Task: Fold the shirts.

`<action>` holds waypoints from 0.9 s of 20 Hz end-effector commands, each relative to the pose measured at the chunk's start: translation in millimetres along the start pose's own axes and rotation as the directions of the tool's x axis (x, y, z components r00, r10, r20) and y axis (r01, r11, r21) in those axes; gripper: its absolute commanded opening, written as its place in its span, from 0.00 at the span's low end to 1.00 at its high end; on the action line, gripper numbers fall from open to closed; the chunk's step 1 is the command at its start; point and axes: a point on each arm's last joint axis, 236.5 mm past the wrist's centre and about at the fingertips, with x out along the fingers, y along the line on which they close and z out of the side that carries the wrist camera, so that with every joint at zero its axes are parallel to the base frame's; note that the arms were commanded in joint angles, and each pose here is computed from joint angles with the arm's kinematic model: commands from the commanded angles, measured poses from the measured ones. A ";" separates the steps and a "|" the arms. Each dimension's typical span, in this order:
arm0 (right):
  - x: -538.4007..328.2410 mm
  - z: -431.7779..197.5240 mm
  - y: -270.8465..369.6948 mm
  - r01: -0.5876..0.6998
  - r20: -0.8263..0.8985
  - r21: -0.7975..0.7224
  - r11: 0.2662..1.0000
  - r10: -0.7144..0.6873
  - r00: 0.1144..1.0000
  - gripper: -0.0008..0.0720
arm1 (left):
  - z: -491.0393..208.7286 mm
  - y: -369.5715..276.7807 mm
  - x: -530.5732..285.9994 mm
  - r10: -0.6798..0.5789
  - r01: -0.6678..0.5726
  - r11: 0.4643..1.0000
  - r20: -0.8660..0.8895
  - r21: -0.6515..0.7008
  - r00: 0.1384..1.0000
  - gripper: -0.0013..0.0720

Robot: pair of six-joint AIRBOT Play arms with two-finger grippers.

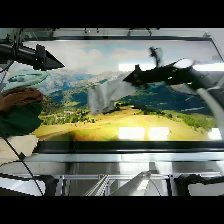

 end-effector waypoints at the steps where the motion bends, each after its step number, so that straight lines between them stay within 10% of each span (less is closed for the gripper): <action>1: -184.4 34.0 -111.9 0.446 0.217 0.287 0.848 -0.511 0.831 0.04 | -2.3 -0.7 -0.3 -0.004 0.004 1.000 -0.009 -0.002 1.000 0.04; 11: -447.2 -162.3 -322.0 0.567 -0.150 0.798 0.205 -0.843 0.516 0.04 | -14.4 -27.0 24.5 -0.041 0.045 0.998 -0.091 0.042 0.995 0.04; 18: -458.3 -320.5 -366.2 0.481 -0.360 0.874 -0.070 -0.757 0.545 0.04 | -32.3 -62.7 55.7 -0.082 0.103 0.990 -0.193 0.099 0.978 0.04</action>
